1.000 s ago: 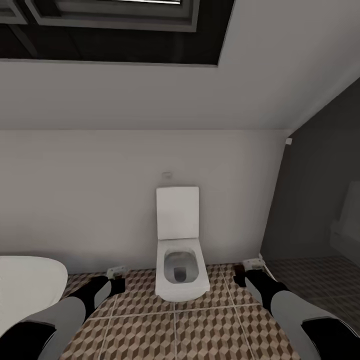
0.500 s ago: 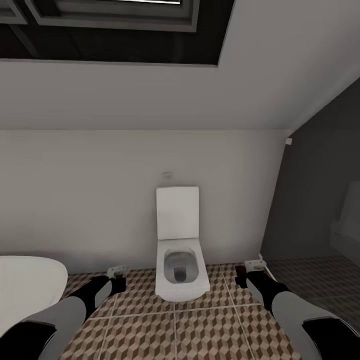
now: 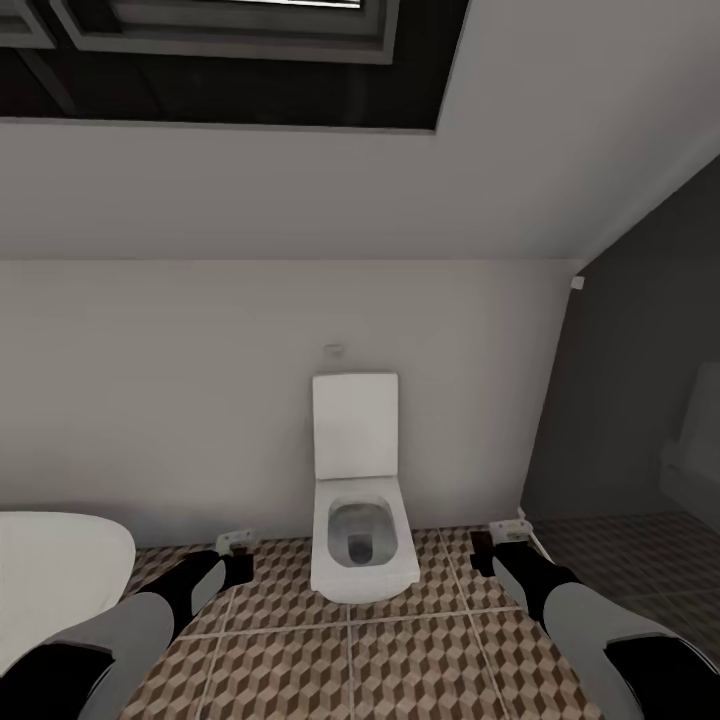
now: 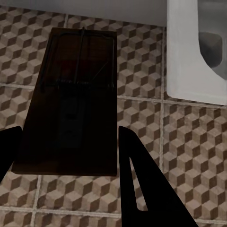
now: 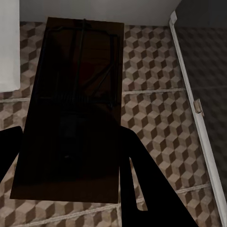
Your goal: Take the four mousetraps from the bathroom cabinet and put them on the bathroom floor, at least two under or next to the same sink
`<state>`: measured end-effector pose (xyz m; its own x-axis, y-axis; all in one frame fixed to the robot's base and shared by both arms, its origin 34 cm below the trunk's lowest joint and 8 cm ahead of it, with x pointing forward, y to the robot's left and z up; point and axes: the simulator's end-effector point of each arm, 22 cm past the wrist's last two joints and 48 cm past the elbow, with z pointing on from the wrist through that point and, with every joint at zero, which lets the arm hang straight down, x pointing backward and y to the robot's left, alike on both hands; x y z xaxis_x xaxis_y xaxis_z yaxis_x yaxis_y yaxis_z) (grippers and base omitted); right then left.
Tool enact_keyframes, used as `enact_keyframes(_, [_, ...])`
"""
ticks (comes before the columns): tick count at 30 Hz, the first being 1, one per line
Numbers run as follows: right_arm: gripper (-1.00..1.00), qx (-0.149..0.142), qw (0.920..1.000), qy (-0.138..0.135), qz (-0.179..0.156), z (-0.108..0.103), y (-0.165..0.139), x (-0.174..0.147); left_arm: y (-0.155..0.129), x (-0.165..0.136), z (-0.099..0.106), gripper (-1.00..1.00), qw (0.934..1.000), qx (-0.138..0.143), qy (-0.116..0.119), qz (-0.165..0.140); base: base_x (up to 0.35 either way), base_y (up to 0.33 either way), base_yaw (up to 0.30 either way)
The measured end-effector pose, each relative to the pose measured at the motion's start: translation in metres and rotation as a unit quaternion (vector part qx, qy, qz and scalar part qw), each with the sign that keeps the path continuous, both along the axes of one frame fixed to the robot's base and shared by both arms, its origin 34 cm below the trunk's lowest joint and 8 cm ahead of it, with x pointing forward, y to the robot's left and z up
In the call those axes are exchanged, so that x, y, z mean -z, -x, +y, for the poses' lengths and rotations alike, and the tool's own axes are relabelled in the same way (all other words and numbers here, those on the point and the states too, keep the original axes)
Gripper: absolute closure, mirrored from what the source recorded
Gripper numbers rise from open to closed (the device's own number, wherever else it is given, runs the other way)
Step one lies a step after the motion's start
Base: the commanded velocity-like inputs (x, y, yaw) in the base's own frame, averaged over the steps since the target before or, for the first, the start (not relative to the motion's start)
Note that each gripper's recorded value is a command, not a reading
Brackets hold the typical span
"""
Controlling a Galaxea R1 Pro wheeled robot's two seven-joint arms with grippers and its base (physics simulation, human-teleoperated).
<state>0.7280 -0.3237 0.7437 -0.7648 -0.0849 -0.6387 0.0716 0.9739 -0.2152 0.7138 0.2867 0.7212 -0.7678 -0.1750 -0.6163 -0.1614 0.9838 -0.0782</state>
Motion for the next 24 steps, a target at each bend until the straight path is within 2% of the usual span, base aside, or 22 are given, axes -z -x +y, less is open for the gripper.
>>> enact_keyframes(24, [1.00, 0.000, 1.0000, 0.000, 0.000, 0.000, 0.000, 0.026, -0.001, 0.025, 0.000, 1.00, 1.0000, -0.001, 0.001, -0.003, 0.000, 0.000, 0.000])
